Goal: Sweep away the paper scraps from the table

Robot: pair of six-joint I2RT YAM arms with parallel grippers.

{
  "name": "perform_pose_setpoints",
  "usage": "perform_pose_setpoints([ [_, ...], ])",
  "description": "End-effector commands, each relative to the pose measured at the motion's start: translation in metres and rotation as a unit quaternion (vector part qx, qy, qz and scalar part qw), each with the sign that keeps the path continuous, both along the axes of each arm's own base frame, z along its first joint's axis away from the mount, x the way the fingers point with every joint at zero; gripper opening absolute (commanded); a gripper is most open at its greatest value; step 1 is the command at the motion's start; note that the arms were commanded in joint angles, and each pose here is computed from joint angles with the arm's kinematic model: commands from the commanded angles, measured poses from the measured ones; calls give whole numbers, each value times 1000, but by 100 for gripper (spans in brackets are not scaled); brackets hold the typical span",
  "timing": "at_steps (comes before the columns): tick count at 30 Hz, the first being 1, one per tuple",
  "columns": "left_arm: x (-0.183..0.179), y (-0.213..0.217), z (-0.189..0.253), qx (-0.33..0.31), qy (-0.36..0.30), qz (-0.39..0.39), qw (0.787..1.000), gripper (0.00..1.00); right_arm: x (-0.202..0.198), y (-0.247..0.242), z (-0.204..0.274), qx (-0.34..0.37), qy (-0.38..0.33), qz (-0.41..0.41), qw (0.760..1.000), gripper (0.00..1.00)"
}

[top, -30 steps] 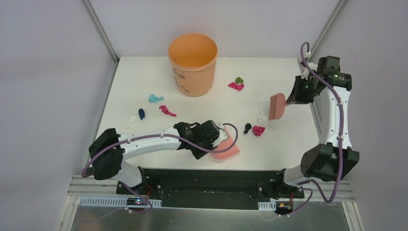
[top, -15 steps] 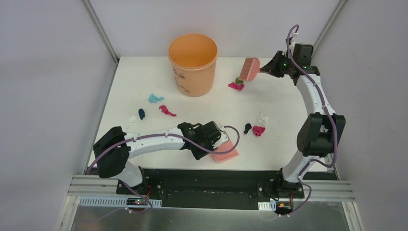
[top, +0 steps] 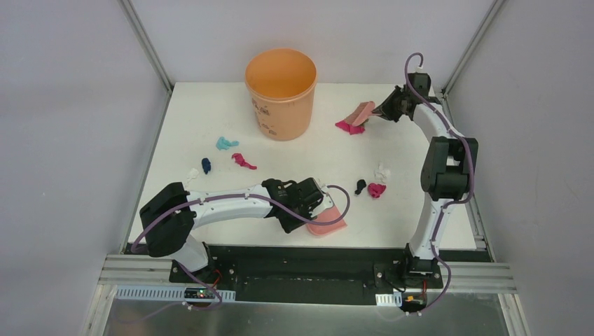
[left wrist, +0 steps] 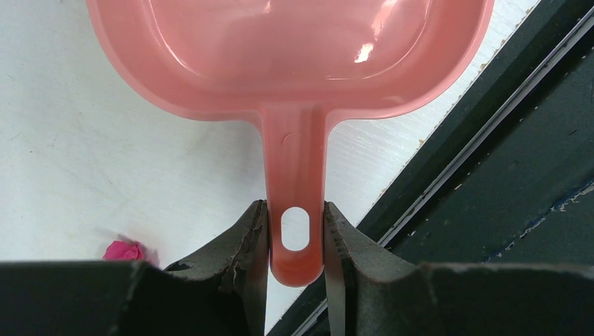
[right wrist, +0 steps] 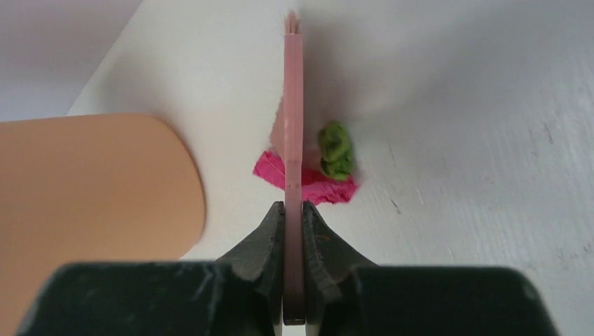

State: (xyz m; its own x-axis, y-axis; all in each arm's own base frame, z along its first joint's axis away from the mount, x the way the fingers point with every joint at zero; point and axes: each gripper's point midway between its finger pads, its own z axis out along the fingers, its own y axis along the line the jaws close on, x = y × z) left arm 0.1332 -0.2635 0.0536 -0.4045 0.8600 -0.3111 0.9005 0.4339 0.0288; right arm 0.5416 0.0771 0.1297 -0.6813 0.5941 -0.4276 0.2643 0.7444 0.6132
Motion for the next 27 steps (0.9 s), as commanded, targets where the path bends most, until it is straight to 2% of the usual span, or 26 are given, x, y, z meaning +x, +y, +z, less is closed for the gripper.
perform_pose_setpoints([
  [1, 4, -6, 7, -11, -17, -11, 1000, 0, -27, -20, 23, -32, 4, -41, 999, 0],
  [6, 2, -7, 9, -15, -13, -13, 1000, 0, -93, -41, 18, -10, 63, -37, 997, 0],
  [9, 1, -8, 9, -15, -10, -16, 1000, 0, -146, -50, 6, -18, 132, -15, 991, 0],
  [12, 0, -8, 10, -15, -7, -16, 1000, 0, -186, -62, 3, -15, 139, -17, 990, 0],
  [16, 0, -8, 10, -14, -6, -17, 1000, 0, -218, -64, 26, -41, 108, 12, 993, 0],
  [21, -1, -11, 11, -18, 1, -18, 1000, 0, -231, -66, 80, -100, 18, 51, 993, 0],
  [24, -5, -23, 19, -34, 17, -22, 999, 0, -239, -82, 99, -185, -30, 79, 979, 0],
  [27, -1, -32, 34, -30, 20, -20, 999, 0, -249, -98, 109, -286, -57, 140, 946, 0],
])
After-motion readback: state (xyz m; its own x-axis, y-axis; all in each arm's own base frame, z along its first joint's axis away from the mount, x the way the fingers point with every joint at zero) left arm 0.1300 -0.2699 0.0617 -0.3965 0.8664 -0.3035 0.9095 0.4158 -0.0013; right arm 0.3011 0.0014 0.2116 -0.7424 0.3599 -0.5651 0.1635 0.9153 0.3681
